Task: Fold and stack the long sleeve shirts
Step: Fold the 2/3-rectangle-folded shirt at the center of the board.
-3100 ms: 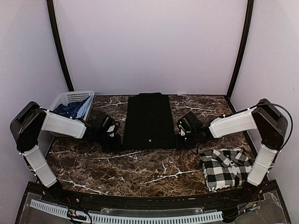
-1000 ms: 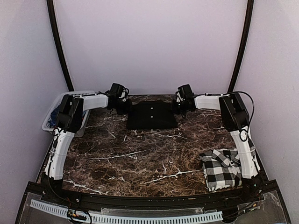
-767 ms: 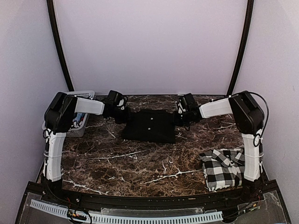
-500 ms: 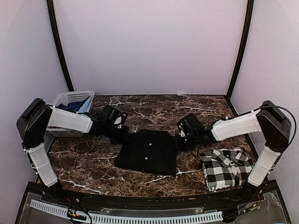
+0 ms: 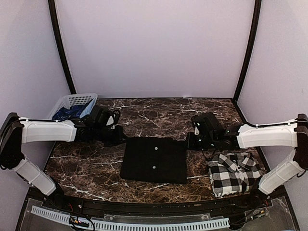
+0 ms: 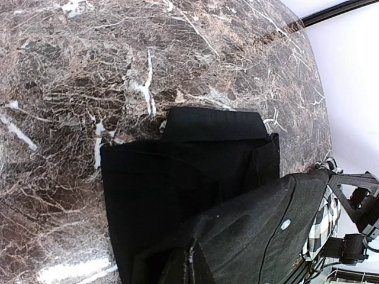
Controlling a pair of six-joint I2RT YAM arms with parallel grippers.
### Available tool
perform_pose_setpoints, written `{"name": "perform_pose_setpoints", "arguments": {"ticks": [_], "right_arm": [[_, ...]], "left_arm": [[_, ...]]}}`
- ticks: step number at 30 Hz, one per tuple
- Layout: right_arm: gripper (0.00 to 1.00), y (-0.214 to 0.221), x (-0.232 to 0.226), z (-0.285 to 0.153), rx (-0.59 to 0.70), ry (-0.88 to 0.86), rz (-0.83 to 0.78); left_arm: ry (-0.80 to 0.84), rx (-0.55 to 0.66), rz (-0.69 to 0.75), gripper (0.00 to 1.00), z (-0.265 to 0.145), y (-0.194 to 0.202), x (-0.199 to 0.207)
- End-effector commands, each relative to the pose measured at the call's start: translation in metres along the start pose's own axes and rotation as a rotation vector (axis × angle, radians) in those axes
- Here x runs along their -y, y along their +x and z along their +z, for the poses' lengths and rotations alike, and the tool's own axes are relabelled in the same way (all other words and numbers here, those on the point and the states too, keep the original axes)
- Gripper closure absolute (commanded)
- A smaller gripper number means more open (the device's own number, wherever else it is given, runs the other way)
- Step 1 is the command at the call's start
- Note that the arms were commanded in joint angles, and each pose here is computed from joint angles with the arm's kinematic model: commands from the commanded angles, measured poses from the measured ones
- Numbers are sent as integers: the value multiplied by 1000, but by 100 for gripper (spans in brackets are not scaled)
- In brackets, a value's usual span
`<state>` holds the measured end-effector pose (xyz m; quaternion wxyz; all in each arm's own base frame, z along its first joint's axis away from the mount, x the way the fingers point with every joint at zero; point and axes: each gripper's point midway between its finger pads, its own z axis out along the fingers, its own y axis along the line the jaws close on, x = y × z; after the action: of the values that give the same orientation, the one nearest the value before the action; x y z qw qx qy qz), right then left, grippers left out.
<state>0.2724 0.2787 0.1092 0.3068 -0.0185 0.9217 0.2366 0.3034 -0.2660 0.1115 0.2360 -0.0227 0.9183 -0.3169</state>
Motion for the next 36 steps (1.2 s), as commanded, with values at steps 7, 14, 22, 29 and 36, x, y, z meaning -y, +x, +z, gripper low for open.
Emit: {"name": "perform_pose_setpoints", "arguments": {"ticks": [7, 14, 22, 29, 36], "right_arm": [[100, -35, -16, -8, 95, 22, -52], [100, -47, -24, -2, 103, 41, -83], [100, -66, -17, -2, 134, 64, -81], [100, -88, 5, 30, 145, 67, -80], [100, -111, 36, 99, 85, 67, -80]], "left_arm": [[-40, 56, 43, 100, -10, -22, 6], [-37, 73, 51, 100, -6, -37, 16], [-39, 93, 52, 100, -7, -54, 16], [-41, 99, 61, 100, 16, -81, 0], [-66, 89, 85, 100, 76, -121, -32]]}}
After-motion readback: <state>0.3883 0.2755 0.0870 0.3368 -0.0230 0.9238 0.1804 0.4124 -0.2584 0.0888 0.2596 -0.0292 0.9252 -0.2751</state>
